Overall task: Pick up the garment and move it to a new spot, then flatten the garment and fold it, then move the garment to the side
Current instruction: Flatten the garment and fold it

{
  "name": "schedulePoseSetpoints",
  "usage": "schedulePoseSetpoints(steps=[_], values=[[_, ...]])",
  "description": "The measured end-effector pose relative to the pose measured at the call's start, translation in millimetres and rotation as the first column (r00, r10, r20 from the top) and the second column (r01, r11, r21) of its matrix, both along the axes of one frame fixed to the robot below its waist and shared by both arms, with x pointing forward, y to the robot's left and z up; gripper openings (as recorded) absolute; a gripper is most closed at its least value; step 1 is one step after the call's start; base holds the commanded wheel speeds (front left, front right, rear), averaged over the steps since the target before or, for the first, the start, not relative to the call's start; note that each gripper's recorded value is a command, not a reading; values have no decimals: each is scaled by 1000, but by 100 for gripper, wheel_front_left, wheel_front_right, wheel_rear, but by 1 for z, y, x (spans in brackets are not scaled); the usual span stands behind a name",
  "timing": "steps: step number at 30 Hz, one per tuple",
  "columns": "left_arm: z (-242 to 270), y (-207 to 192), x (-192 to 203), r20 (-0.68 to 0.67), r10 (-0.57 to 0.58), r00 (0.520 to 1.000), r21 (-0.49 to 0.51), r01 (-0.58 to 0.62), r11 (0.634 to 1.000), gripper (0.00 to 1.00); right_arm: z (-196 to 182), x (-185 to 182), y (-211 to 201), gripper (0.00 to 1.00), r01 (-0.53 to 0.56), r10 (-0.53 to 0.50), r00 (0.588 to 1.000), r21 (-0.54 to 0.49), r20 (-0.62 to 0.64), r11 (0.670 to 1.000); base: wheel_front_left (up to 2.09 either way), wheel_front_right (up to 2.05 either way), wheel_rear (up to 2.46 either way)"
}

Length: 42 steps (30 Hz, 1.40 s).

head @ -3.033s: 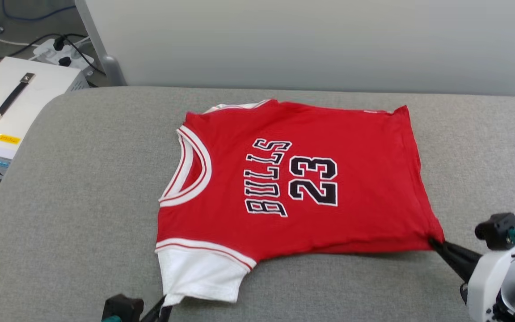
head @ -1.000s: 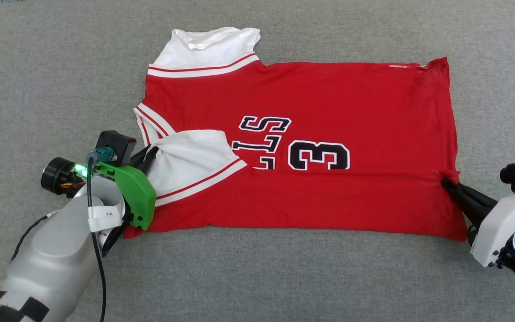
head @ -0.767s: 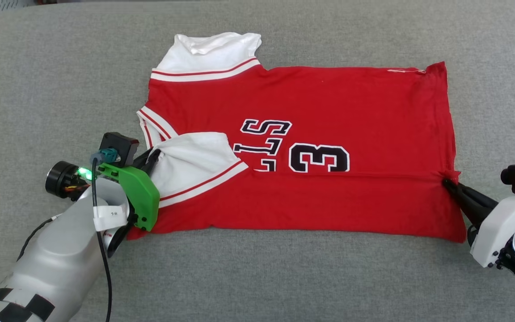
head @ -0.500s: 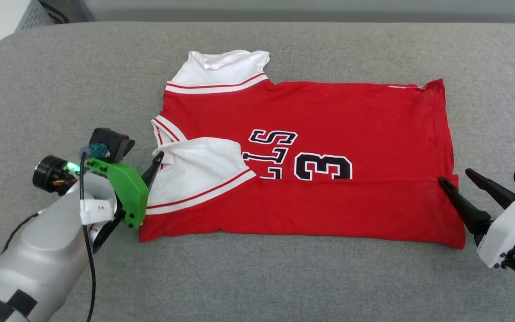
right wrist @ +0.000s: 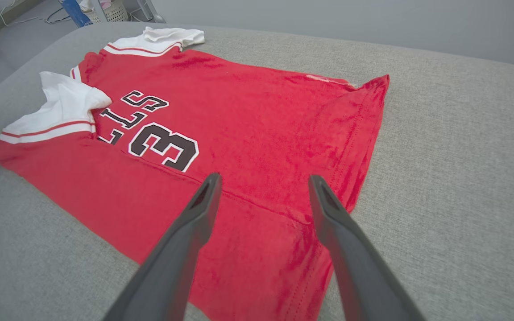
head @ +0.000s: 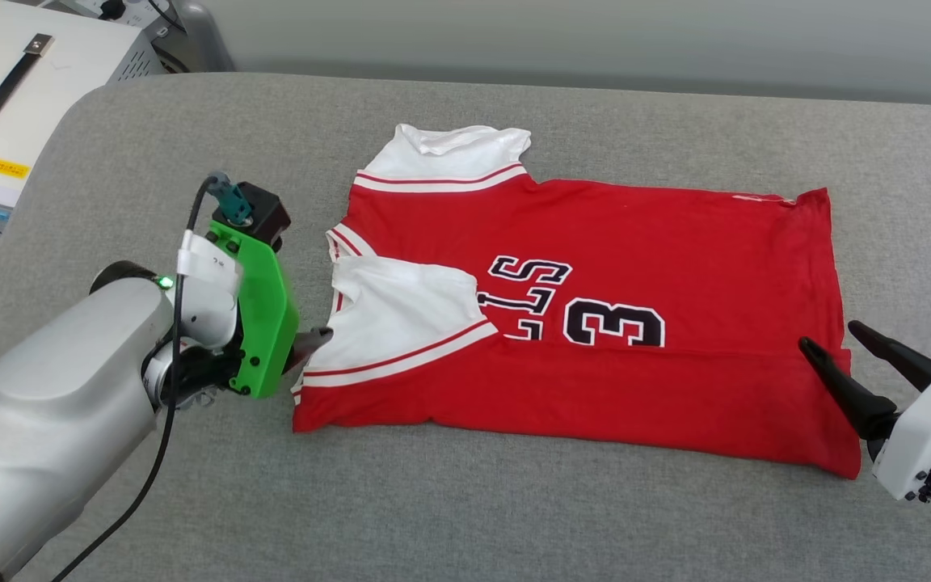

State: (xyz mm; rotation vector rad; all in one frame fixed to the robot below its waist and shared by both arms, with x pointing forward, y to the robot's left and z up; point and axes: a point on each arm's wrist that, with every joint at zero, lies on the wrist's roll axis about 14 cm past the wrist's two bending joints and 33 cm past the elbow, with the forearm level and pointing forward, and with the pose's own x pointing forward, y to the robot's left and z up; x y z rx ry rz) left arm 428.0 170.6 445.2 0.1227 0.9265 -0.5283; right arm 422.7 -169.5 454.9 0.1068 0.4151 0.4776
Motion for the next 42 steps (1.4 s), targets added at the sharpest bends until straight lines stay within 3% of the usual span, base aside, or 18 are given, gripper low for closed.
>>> schedulePoseSetpoints(steps=[14, 20, 21, 22, 23, 26, 34, 42], values=[[-68, 3, -35, -245, 10, 969, 51, 3, 999, 100, -20, -7, 1, 100, 7, -8, 997, -7, -73, 1000, 0, 0, 0], [-84, 3, -35, -264, 35, 964, 41, -26, 999, 100, -24, -7, 1, 100, 16, -17, 996, -3, -86, 1000, 0, 0, 0], [-86, 2, -36, -271, 35, 962, 38, -25, 999, 79, -25, -7, 0, 100, 18, -18, 996, -3, -88, 1000, 0, 0, 0], [-87, 2, -36, -273, 34, 961, 38, -24, 999, 32, -25, -8, 0, 100, 18, -19, 996, -4, -90, 1000, 0, 0, 0], [-87, 1, -37, -272, 33, 962, 38, -23, 999, 0, -25, -8, -1, 100, 20, -20, 996, -6, -91, 1000, 0, 0, 0], [-83, 1, -34, -238, 35, 971, 25, -30, 999, 0, -21, -7, -2, 100, 15, -17, 997, -17, -77, 1000, 0, 0, 0], [-59, -4, -28, -92, 5, 996, -27, -8, 1000, 0, 19, 11, -19, 100, -22, 23, 1000, -165, 1, 986, 0, 0, 0], [-36, -7, -26, 18, -22, 1000, -65, 23, 998, 0, 12, 4, -46, 100, -72, -2, 975, -324, -223, 943, 0, 0, 0]])
